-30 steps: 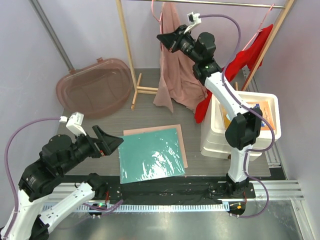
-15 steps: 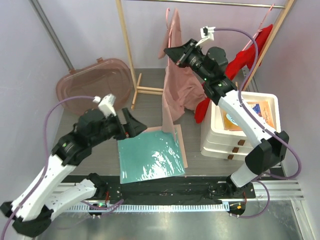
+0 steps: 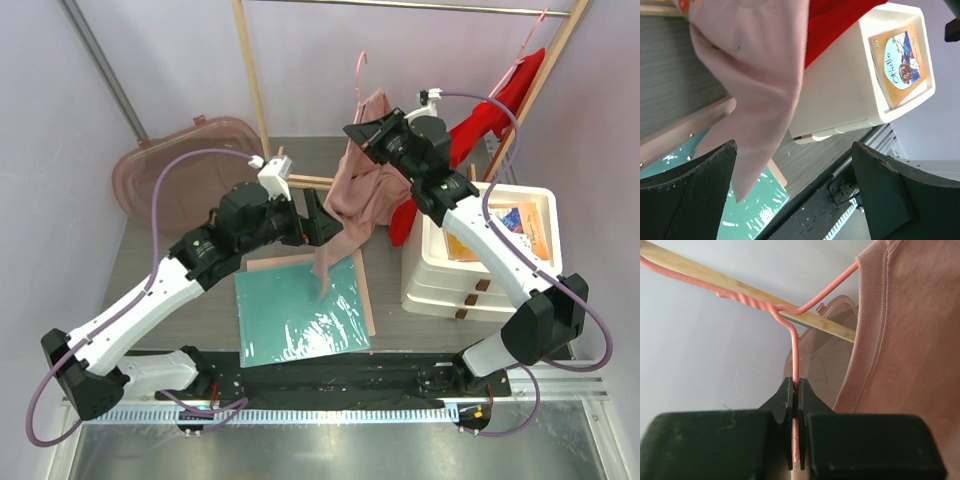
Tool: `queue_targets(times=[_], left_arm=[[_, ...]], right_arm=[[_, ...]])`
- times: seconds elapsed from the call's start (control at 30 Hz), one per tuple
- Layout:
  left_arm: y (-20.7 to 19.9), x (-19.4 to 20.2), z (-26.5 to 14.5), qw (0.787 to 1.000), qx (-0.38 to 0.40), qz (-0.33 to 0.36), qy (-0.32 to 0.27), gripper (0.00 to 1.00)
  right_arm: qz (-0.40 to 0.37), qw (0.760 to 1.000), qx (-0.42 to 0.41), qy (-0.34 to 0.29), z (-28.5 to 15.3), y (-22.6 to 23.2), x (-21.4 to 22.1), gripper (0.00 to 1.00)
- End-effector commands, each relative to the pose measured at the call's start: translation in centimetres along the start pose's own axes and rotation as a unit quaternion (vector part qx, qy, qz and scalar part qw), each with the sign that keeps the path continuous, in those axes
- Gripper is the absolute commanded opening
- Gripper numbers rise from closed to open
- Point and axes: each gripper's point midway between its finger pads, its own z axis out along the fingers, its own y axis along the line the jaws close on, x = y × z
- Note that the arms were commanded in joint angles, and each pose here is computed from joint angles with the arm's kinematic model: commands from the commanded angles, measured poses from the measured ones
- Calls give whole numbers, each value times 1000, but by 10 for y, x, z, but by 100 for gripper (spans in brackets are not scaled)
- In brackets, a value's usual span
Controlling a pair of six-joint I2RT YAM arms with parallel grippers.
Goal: Remove the t-shirt from the hanger
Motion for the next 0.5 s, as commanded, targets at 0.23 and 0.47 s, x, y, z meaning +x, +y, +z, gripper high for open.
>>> queue_targets(times=[0.23,0.47], left_arm=[[18,-4,40,998,-34,42,-25,70],[24,6,33,998,-42,33,-13,26]], right_arm=[[43,996,-47,-55,-26,44,-28,1],[35,996,-35,-80,-33,44,-37,1]])
